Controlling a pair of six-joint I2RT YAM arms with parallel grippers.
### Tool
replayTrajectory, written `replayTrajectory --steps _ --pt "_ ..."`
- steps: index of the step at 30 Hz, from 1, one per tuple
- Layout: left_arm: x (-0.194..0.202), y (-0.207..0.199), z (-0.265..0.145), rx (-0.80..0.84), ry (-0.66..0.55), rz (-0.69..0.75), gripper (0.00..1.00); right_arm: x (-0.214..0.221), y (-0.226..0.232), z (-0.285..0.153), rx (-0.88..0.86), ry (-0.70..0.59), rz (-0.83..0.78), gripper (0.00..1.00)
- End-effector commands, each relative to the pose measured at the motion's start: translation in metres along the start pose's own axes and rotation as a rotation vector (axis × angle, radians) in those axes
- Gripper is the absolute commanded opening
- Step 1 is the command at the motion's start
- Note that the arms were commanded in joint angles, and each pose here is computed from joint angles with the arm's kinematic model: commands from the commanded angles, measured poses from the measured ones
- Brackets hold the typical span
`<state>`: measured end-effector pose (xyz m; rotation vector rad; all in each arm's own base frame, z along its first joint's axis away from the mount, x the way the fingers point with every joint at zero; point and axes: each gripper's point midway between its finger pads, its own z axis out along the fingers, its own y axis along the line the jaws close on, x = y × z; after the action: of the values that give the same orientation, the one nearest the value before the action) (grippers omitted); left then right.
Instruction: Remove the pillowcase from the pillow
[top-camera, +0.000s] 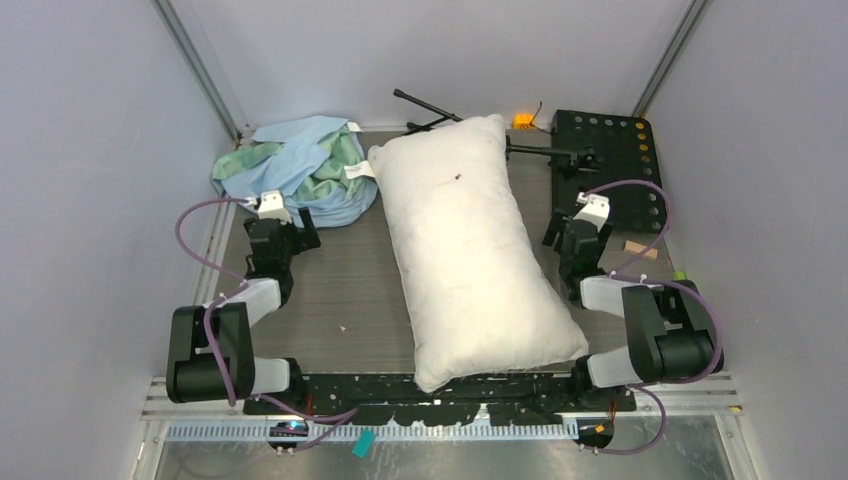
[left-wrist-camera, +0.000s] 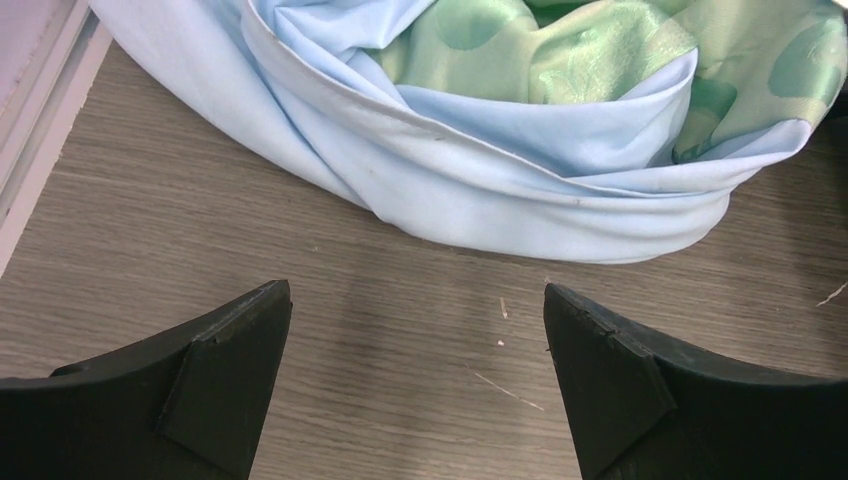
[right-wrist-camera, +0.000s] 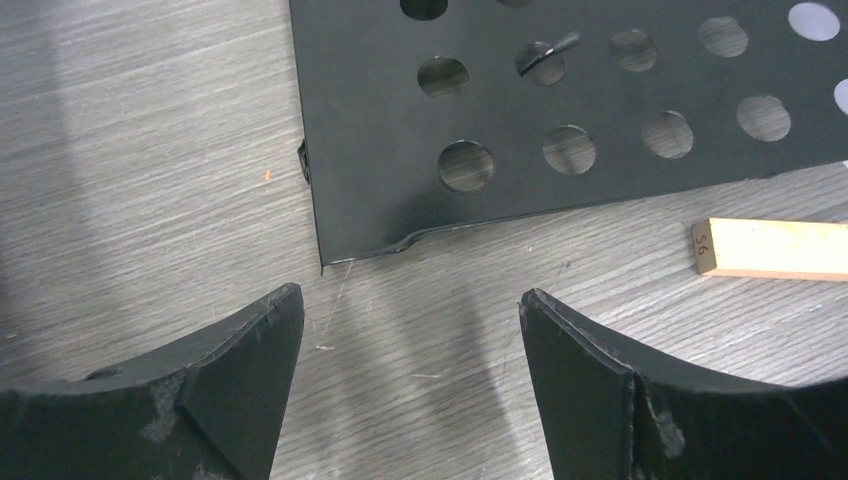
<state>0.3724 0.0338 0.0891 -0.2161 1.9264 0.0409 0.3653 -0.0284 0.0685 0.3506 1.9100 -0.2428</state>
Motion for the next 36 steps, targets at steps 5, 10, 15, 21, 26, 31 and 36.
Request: replayTrajectory --steps 5,10,15,21,26,31,36 --pt "-0.018 -0.008 0.011 0.038 -0.087 0.026 1.00 -0.025 -0.003 0.016 0.010 -0.152 0.041 0.83" --pt "-0.007 -0.013 0.023 0.067 -0.051 0.025 1.00 -0.021 -0.004 0.020 -0.006 -0.117 0.051 0.83" --pt "0.000 -0.014 0.026 0.072 -0.039 0.030 1.00 -0.022 -0.005 0.022 -0.008 -0.115 0.059 0.82" --pt "0.010 -0.037 0.023 0.177 -0.079 0.115 1.00 -0.012 -0.011 0.021 -0.022 -0.123 0.091 0.78" --pt "0.015 -0.042 0.021 0.207 -0.092 0.130 1.00 -0.013 -0.012 0.021 -0.019 -0.146 0.093 0.92" --pt "0.013 -0.041 0.022 0.203 -0.105 0.128 1.00 -0.012 -0.013 0.021 -0.017 -0.138 0.092 0.93" --pt "0.013 -0.041 0.022 0.204 -0.104 0.128 1.00 -0.014 -0.012 0.022 -0.020 -0.144 0.093 0.93"
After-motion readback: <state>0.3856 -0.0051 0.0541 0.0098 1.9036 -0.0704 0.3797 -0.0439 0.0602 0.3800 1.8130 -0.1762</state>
